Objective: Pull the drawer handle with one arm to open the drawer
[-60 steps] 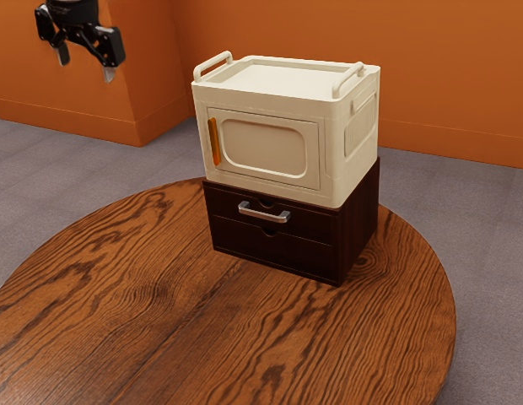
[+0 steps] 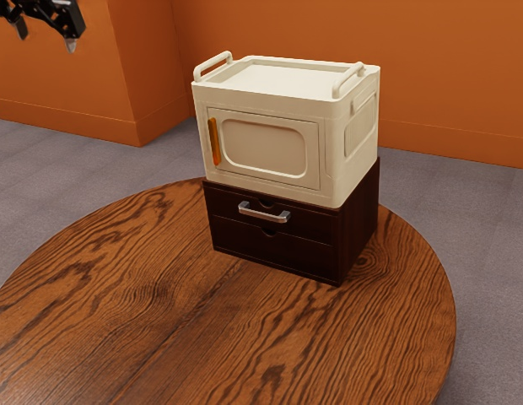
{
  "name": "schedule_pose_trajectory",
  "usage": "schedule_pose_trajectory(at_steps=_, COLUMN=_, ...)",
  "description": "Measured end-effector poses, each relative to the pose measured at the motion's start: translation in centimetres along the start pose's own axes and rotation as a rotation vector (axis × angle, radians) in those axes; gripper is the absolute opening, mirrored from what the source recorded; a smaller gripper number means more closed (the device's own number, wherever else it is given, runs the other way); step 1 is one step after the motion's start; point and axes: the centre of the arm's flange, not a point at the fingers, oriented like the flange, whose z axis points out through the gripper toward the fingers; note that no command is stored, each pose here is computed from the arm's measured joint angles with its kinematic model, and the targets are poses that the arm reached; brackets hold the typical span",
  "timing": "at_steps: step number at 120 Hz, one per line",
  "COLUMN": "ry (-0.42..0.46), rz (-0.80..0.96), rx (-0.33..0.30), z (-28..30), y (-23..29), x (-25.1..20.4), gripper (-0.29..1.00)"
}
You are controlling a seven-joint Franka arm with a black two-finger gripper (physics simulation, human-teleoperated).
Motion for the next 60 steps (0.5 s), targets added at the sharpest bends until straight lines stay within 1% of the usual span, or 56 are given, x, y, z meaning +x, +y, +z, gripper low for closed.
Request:
schedule_pose_trajectory(at_steps=8, ry=0.006, rz=-0.007, rx=-0.001, z=-0.9, y=-0.9, x=-0.7, gripper=0.70)
schedule_pose_trajectory(at_steps=14, ry=0.017, rz=0.033, rx=-0.012, z=-1.9, y=-0.4, x=-1.0, gripper=0.70)
schedule_pose_trajectory(at_steps=32, ry=0.080, rz=0.328, rx=-0.081, z=-6.4, y=6.4, x=-2.3, gripper=0.70)
schedule_pose_trajectory(at_steps=47, ry=0.073, rz=0.470, rx=-0.088, z=-6.5, y=6.3, x=-2.8, gripper=0.70)
schedule_pose_trajectory(at_steps=60, ry=0.074, rz=0.621, rx=-0.094, z=-6.8, y=7.8, x=-3.8, gripper=0.70)
